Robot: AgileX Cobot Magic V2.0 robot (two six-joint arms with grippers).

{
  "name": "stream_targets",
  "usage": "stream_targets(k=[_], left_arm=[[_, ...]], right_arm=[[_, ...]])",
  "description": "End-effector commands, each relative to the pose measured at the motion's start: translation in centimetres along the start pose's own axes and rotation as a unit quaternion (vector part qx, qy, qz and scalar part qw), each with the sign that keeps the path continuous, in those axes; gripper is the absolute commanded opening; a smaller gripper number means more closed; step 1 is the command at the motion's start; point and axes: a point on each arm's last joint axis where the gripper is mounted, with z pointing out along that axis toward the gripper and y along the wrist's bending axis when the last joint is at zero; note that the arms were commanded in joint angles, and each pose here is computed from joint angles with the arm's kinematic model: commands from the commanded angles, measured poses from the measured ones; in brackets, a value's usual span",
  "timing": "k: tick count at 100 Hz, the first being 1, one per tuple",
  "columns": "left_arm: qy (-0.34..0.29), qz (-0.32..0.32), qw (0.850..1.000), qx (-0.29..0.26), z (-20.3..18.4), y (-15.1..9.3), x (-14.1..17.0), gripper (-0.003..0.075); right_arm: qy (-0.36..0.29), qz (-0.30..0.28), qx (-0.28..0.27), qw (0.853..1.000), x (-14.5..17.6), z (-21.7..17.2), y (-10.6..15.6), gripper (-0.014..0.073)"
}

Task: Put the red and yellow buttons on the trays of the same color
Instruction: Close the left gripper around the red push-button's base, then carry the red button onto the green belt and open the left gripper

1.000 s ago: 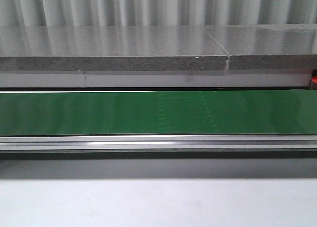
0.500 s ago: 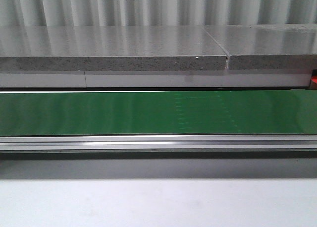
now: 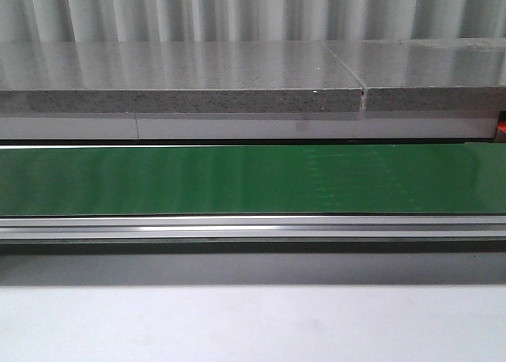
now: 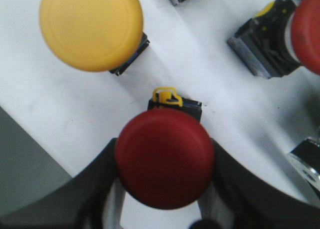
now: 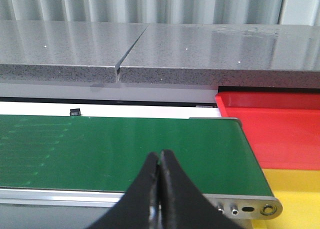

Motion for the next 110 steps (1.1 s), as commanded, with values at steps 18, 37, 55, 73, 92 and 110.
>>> stream_targets(k=[18, 37, 55, 73, 92, 110], left_arm=[[-0.056, 0.020, 0.998, 0.030, -4.8, -0.4, 0.6, -0.0020], [-0.087, 0.069, 0.992, 0.051, -7.9, -1.0, 2.4, -0.0020], [-0.127, 0.107, 0.983, 0.074, -11.2, -1.8, 2.5, -0.0020], [-0.160, 0.151, 0.969, 0.110, -14.3, -3.8, 1.5, -0.0020], [-0.153, 0.214, 0.957, 0.126, -15.0, -6.9, 0.2, -0.0020], [-0.127, 0.265, 0.947, 0.131, -13.7, -10.5, -1.3, -0.0020]], right_arm=[[-0.049, -0.007, -0.003, 0.999, -1.0, -0.2, 0.1, -0.0067], [-0.049, -0.007, -0.003, 0.999, -1.0, -0.2, 0.1, -0.0067], [-0.049, -0.007, -0.003, 0.999, -1.0, -0.2, 0.1, -0.0067], [-0.049, -0.007, -0.003, 0.999, -1.0, -0.2, 0.1, -0.0067], [-0.049, -0.007, -0.003, 0.999, -1.0, -0.2, 0.1, -0.0067], [-0.049, -0.007, -0.003, 0.999, -1.0, -0.2, 0.1, -0.0067]])
